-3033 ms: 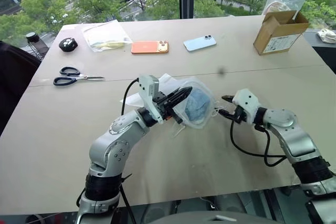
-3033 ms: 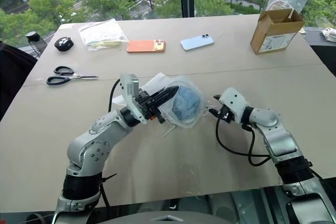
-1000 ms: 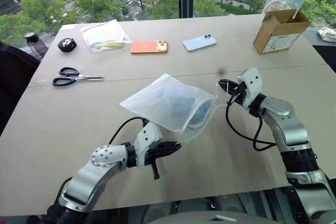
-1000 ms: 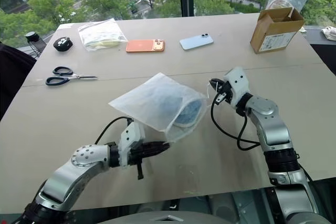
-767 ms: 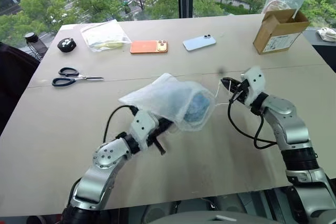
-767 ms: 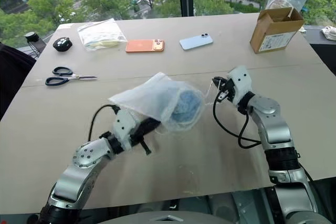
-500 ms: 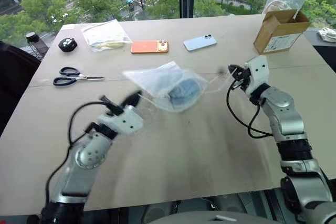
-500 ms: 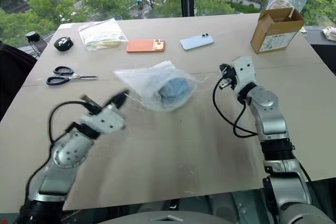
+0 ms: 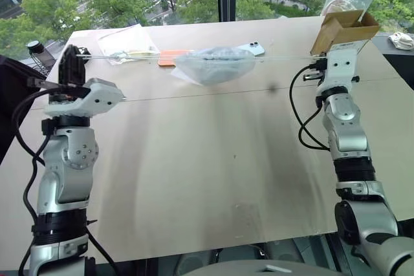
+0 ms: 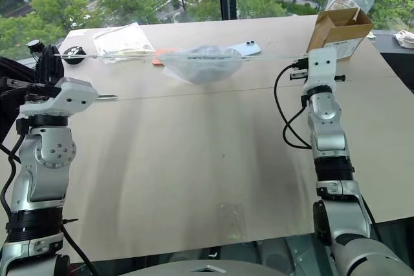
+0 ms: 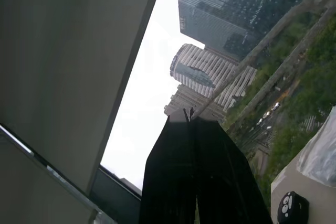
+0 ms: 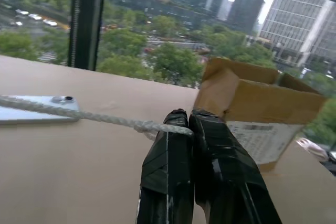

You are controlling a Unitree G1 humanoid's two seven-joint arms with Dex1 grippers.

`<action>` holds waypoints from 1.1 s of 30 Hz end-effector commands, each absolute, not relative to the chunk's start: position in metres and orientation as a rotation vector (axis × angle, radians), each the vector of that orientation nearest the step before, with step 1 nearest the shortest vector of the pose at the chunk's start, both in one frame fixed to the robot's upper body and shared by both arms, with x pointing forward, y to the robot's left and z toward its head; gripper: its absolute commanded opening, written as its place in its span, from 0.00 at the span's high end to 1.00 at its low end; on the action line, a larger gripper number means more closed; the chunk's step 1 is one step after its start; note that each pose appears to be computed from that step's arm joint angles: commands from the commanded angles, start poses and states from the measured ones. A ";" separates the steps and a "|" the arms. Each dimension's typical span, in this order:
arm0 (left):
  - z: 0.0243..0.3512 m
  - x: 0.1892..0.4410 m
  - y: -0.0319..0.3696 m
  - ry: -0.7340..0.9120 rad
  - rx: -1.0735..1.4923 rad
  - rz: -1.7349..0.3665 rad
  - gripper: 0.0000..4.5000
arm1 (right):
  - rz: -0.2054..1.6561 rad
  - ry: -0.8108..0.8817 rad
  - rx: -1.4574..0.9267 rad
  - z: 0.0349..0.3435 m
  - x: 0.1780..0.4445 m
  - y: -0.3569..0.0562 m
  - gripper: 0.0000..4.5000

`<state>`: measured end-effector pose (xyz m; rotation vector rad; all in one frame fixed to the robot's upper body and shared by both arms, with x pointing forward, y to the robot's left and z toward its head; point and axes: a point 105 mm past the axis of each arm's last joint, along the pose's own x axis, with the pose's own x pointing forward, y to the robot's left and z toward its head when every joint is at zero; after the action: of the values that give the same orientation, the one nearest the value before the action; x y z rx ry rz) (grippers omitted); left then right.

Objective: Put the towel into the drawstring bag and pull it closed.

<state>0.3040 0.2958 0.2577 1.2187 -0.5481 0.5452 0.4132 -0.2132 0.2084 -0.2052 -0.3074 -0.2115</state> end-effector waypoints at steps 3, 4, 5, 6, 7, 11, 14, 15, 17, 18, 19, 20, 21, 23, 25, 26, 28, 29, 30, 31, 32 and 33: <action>0.264 0.286 0.340 -0.488 1.163 0.804 0.99 | -0.463 -0.316 -0.211 0.215 0.399 -0.269 1.00; 0.261 0.285 0.343 -0.481 1.155 0.826 0.99 | -0.486 -0.308 -0.214 0.212 0.397 -0.274 1.00; 0.259 0.283 0.346 -0.476 1.148 0.849 0.99 | -0.511 -0.302 -0.212 0.210 0.395 -0.278 1.00; 0.258 0.281 0.350 -0.466 1.145 0.880 0.99 | -0.540 -0.298 -0.202 0.209 0.392 -0.284 1.00; 0.256 0.277 0.356 -0.448 1.140 0.930 0.99 | -0.572 -0.292 -0.174 0.207 0.389 -0.290 1.00; 0.251 0.266 0.372 -0.403 1.099 1.084 0.99 | -0.668 -0.271 -0.071 0.198 0.381 -0.307 1.00; 0.249 0.259 0.378 -0.387 1.084 1.156 0.99 | -0.749 -0.226 0.000 0.187 0.374 -0.319 1.00; 0.248 0.258 0.379 -0.384 1.080 1.171 0.99 | -0.767 -0.214 0.017 0.184 0.372 -0.321 1.00; 0.247 0.256 0.381 -0.375 1.068 1.185 0.99 | -0.788 -0.187 0.051 0.179 0.371 -0.323 1.00; 0.246 0.256 0.381 -0.374 1.057 1.186 0.99 | -0.782 -0.179 0.073 0.177 0.372 -0.322 1.00; 0.245 0.258 0.381 -0.379 1.039 1.175 0.99 | -0.752 -0.168 0.099 0.175 0.376 -0.317 1.00; 0.245 0.259 0.380 -0.382 1.027 1.167 0.99 | -0.728 -0.162 0.115 0.174 0.379 -0.314 1.00; 0.242 0.265 0.377 -0.379 1.003 1.127 0.99 | -0.619 -0.156 0.160 0.174 0.390 -0.298 1.00; 0.230 0.282 0.369 -0.350 0.936 1.005 0.99 | -0.347 -0.155 0.183 0.179 0.409 -0.259 1.00; 0.213 0.305 0.349 -0.326 0.868 0.807 0.99 | -0.068 -0.155 0.165 0.182 0.418 -0.218 1.00; 0.205 0.316 0.334 -0.322 0.844 0.694 0.99 | 0.044 -0.146 0.158 0.181 0.417 -0.203 1.00; 0.192 0.331 0.298 -0.337 0.799 0.451 0.99 | 0.258 -0.120 0.161 0.177 0.409 -0.176 1.00; 0.186 0.335 0.279 -0.344 0.796 0.324 0.99 | 0.379 -0.116 0.148 0.178 0.402 -0.164 1.00; 0.176 0.337 0.256 -0.339 0.756 0.153 0.99 | 0.512 -0.091 0.108 0.174 0.391 -0.152 1.00; 0.169 0.336 0.242 -0.334 0.729 0.043 0.99 | 0.610 -0.071 0.058 0.170 0.382 -0.144 1.00; 0.162 0.334 0.234 -0.320 0.713 -0.034 0.99 | 0.683 -0.053 -0.027 0.163 0.373 -0.143 1.00; 0.154 0.331 0.228 -0.293 0.682 -0.108 0.94 | 0.733 -0.018 -0.092 0.154 0.366 -0.145 0.86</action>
<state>0.3379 0.2412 0.1483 0.7209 -0.2601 0.0210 0.3800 -0.1470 0.1471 0.0075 0.0032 0.6079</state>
